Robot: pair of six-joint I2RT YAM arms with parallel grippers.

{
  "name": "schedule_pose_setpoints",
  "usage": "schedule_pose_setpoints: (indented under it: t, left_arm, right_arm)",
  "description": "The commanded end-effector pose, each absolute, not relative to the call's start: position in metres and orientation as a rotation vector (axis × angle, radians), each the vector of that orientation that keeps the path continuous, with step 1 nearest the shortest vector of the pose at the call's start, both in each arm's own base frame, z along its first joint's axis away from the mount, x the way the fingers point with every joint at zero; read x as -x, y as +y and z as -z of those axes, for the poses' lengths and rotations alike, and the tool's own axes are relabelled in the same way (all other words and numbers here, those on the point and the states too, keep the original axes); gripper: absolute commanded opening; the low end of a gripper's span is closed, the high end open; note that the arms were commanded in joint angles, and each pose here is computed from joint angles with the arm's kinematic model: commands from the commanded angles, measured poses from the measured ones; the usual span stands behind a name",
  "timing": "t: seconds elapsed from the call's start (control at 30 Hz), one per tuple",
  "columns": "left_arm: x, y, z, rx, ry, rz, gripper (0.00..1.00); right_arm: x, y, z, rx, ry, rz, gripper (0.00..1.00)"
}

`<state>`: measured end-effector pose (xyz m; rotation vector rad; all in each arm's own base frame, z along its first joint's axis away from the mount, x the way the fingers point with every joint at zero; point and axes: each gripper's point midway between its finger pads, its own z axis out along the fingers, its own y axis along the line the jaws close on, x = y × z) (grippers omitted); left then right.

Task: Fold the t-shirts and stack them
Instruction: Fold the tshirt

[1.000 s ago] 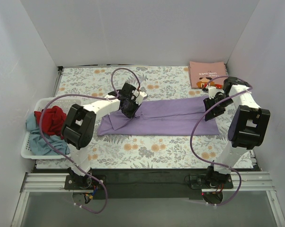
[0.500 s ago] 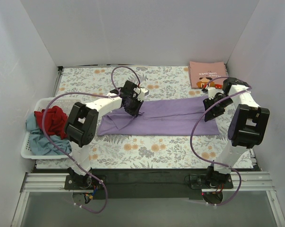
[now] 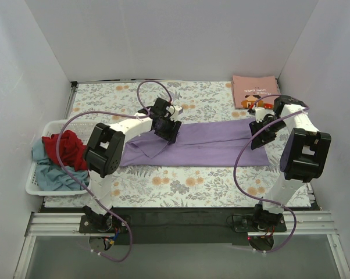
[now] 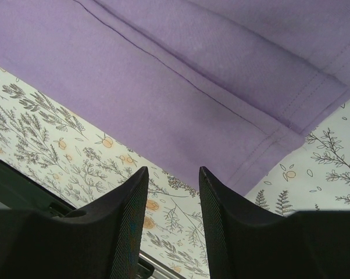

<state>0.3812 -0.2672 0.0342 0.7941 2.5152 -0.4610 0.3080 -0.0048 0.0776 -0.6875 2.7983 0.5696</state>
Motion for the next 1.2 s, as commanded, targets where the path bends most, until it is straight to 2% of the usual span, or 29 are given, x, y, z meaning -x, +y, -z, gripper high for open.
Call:
schedule_pose_setpoints:
  t: [0.0,0.1,0.23,0.3,0.33,0.43,0.67,0.83,0.9,1.0,1.1,1.13,1.17]
  left_arm:
    - [-0.381,-0.277,-0.092,-0.771,2.379,0.566,0.55]
    - [-0.375,-0.271,-0.122,-0.742,2.330,0.633,0.55]
    - [-0.368,-0.246,-0.139,-0.701,2.325,0.597,0.50]
    - [-0.359,-0.233,-0.130,-0.700,2.372,0.557,0.44]
    - [-0.351,-0.223,-0.123,-0.693,2.423,0.536,0.36]
    - [-0.334,-0.201,-0.101,-0.675,2.522,0.508,0.25]
    - [-0.296,-0.177,-0.044,-0.639,2.710,0.455,0.25]
    - [-0.286,-0.154,-0.007,-0.582,2.833,0.359,0.24]
    - [-0.289,-0.142,0.012,-0.546,2.895,0.319,0.23]
    - [-0.324,-0.113,0.038,-0.510,2.926,0.226,0.22]
    - [-0.410,-0.090,0.032,-0.527,2.815,0.134,0.19]
    - [-0.420,-0.083,0.056,-0.551,2.865,0.111,0.17]
    - [-0.440,-0.084,0.053,-0.585,2.837,0.106,0.17]
  right_arm:
    - [-0.304,-0.002,-0.080,0.688,2.792,-0.607,0.47]
    - [-0.306,-0.001,-0.081,0.684,2.786,-0.612,0.47]
    - [-0.311,0.002,-0.084,0.696,2.769,-0.608,0.46]
    - [-0.313,0.005,-0.085,0.705,2.764,-0.614,0.44]
    - [-0.313,0.008,-0.085,0.714,2.763,-0.617,0.43]
    - [-0.319,0.018,-0.086,0.754,2.745,-0.627,0.36]
    - [-0.345,0.035,-0.076,0.811,2.731,-0.601,0.35]
    - [-0.341,0.037,-0.050,0.863,2.783,-0.573,0.34]
    - [-0.333,0.037,-0.042,0.875,2.807,-0.569,0.34]
    - [-0.319,0.043,-0.041,0.891,2.820,-0.595,0.34]
    - [-0.317,0.056,-0.065,0.888,2.745,-0.652,0.36]
    - [-0.319,0.059,-0.078,0.890,2.704,-0.660,0.37]
    - [-0.320,0.065,-0.087,0.890,2.672,-0.701,0.38]
